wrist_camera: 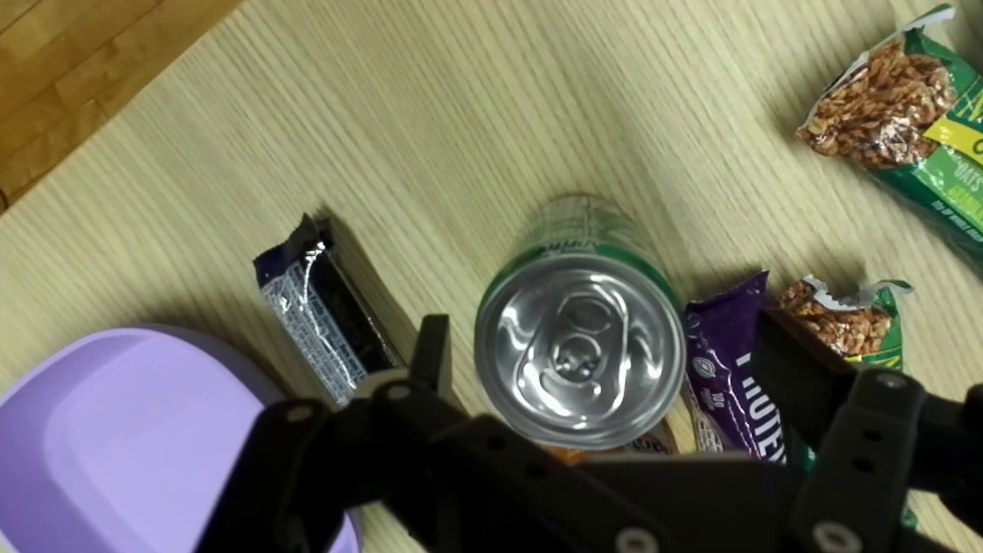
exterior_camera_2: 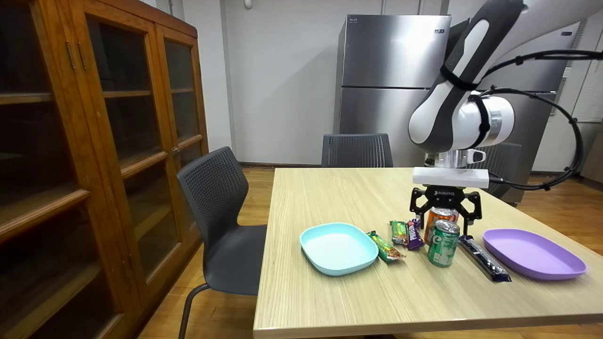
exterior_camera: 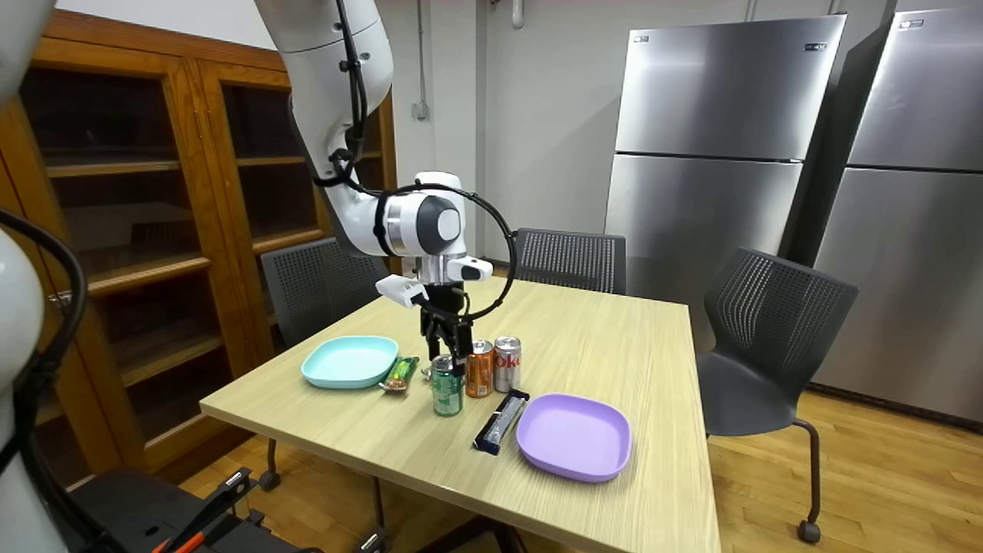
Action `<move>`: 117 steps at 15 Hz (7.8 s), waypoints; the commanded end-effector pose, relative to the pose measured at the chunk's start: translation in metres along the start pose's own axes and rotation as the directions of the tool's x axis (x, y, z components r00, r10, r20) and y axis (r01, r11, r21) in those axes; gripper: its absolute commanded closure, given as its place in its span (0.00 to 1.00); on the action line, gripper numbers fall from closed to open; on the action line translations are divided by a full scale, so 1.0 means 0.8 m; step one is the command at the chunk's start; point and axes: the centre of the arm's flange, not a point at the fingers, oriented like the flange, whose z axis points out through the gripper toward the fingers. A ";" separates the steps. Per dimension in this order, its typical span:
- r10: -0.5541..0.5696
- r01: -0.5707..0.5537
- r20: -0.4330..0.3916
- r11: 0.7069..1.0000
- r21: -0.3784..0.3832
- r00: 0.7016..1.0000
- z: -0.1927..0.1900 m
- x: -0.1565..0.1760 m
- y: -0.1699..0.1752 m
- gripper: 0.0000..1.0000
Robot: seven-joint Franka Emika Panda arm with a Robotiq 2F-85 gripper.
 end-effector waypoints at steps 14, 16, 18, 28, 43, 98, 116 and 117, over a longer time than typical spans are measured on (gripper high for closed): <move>0.095 -0.091 0.071 0.994 -0.055 0.993 -0.048 0.003 0.034 0.60; 0.123 -0.120 0.076 0.992 -0.047 0.989 -0.064 0.006 0.049 0.60; 0.162 -0.160 0.071 0.987 -0.030 0.984 -0.080 0.012 0.064 0.60; 0.442 -0.443 0.034 0.896 0.024 0.896 -0.096 0.071 0.174 0.60; 0.785 -0.785 0.035 0.617 0.052 0.619 -0.030 0.168 0.295 0.60; 0.405 -0.410 0.068 0.905 0.109 0.912 -0.053 0.082 0.036 0.00; 0.442 -0.442 0.019 0.893 0.083 0.897 -0.004 0.095 0.012 0.34; 0.443 -0.443 0.019 0.893 0.082 0.896 -0.004 0.095 0.012 0.44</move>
